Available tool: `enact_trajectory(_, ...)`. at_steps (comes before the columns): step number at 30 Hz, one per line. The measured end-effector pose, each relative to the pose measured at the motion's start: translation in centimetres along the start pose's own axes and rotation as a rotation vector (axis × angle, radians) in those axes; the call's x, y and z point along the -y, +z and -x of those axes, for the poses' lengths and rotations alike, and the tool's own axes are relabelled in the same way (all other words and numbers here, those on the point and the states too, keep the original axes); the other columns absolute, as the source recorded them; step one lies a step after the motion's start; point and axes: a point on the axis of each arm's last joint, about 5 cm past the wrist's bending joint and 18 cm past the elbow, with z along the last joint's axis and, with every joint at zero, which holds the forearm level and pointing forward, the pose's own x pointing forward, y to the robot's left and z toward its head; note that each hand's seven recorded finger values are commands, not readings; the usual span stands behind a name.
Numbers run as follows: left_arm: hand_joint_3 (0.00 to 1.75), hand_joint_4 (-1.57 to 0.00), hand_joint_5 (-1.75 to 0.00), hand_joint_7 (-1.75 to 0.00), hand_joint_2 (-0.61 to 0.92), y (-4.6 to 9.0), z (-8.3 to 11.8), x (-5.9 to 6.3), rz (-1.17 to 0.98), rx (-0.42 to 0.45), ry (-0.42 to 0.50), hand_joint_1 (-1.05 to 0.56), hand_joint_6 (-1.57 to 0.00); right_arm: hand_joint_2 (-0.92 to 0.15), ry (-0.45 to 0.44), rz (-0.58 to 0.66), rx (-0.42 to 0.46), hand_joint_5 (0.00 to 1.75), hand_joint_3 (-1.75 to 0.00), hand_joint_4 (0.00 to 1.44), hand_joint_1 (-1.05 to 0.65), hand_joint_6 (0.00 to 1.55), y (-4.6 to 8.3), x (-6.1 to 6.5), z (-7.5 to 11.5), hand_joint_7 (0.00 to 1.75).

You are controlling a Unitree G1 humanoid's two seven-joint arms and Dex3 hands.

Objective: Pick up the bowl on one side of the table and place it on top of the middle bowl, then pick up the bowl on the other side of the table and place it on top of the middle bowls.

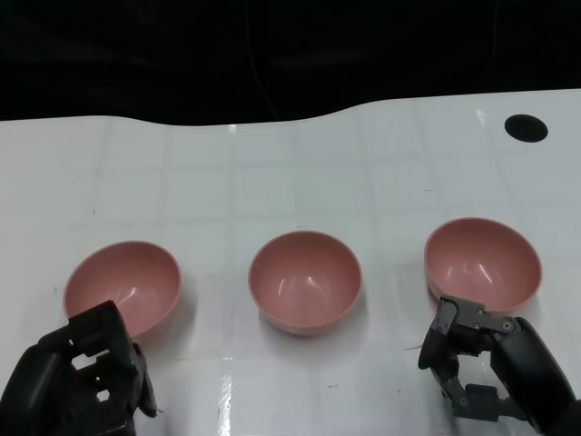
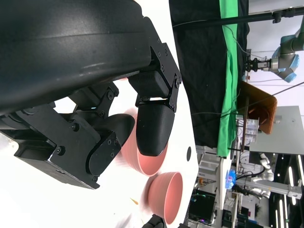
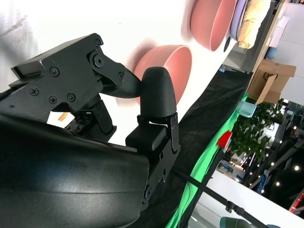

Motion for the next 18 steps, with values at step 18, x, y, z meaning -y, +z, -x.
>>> enact_trajectory(18,1.39,-0.89,-1.75,-1.70,0.45,0.00,0.00,-0.01,0.001,-0.001,0.000,-0.01,-0.79,-0.66,-0.004,0.006,0.015,1.75,-1.00,0.84,-0.14,0.73,-0.14,-0.10,0.14,1.51)
